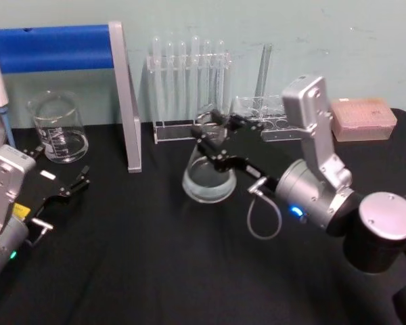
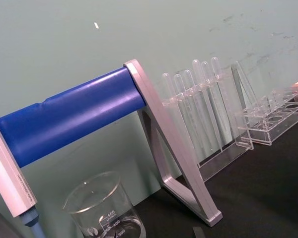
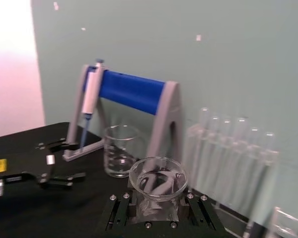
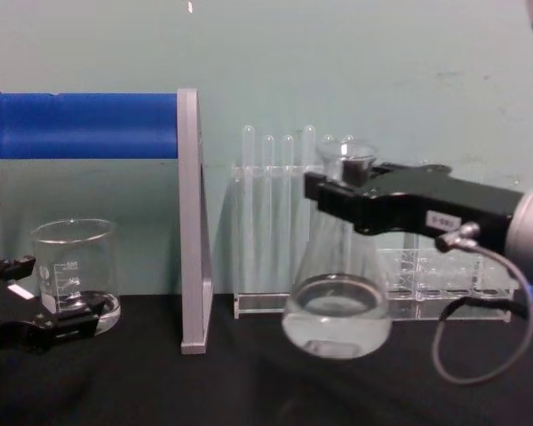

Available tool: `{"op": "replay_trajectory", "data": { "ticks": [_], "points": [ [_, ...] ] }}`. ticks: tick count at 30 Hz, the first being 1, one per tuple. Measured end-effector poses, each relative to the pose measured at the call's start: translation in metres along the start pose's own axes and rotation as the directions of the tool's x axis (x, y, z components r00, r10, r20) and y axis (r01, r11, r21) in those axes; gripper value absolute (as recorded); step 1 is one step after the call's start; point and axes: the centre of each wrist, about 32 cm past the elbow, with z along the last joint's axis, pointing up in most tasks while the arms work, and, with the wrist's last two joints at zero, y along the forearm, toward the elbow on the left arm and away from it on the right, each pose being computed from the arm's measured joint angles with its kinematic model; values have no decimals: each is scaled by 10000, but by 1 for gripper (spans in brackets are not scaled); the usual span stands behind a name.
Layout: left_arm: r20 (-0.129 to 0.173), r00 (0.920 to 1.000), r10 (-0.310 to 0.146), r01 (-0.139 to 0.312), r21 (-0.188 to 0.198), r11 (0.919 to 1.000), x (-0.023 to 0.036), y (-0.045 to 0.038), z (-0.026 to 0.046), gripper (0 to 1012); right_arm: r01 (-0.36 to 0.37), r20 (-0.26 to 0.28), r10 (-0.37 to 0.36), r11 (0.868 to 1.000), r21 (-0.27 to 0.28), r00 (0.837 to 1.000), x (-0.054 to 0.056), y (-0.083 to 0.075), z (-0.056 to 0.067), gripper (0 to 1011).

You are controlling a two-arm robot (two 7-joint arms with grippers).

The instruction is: Grasp the erlenmeyer flask with one hand, shake it three times, then place it back.

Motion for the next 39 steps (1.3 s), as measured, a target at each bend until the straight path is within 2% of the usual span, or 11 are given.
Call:
{"op": "replay_trajectory", "data": {
  "ticks": [4, 6, 7, 13, 19, 24, 29, 32, 38, 39],
  "points": [
    [0, 10000, 0, 0, 1, 10000, 0, 0, 0, 1001, -413, -23, 413, 9991, -18, 9991, -110, 41, -7, 450],
    [-1, 10000, 0, 0, 1, 10000, 0, 0, 0, 1001, -772, -59, 772, 9970, 1, 9970, -207, 74, -2, 450],
    [0, 10000, 0, 0, 1, 10000, 0, 0, 0, 1001, -772, -59, 772, 9970, 1, 9970, -207, 74, -2, 450],
    [-1, 10000, 0, 0, 1, 10000, 0, 0, 0, 1001, -1760, -131, 1761, 9843, 103, 9843, -444, 136, 17, 450],
    [0, 10000, -1, 1, 1, 10000, 0, 0, 0, 1000, -2435, -206, 2437, 9698, 142, 9696, -587, 158, 35, 450],
    [-1, 10000, 0, 0, 1, 10000, 0, 0, 0, 1001, -2715, -240, 2719, 9623, 171, 9620, -654, 168, 44, 450],
    [0, 10000, 0, 0, 1, 10000, 0, 0, 0, 1001, -2776, -253, 2780, 9605, 173, 9602, -676, 175, 44, 450],
    [-1, 10000, 0, 0, 1, 10000, 0, 0, 0, 1001, -2585, -257, 2588, 9659, 129, 9656, -647, 177, 32, 450],
    [0, 10000, -1, 1, 1, 10000, 0, 0, 0, 1001, -1874, -202, 1874, 9823, 28, 9821, -495, 157, 12, 450],
    [0, 10000, 0, 0, 1, 10000, 0, 0, 0, 1001, -1608, -172, 1608, 9870, -8, 9868, -436, 141, 8, 450]
  ]
}}
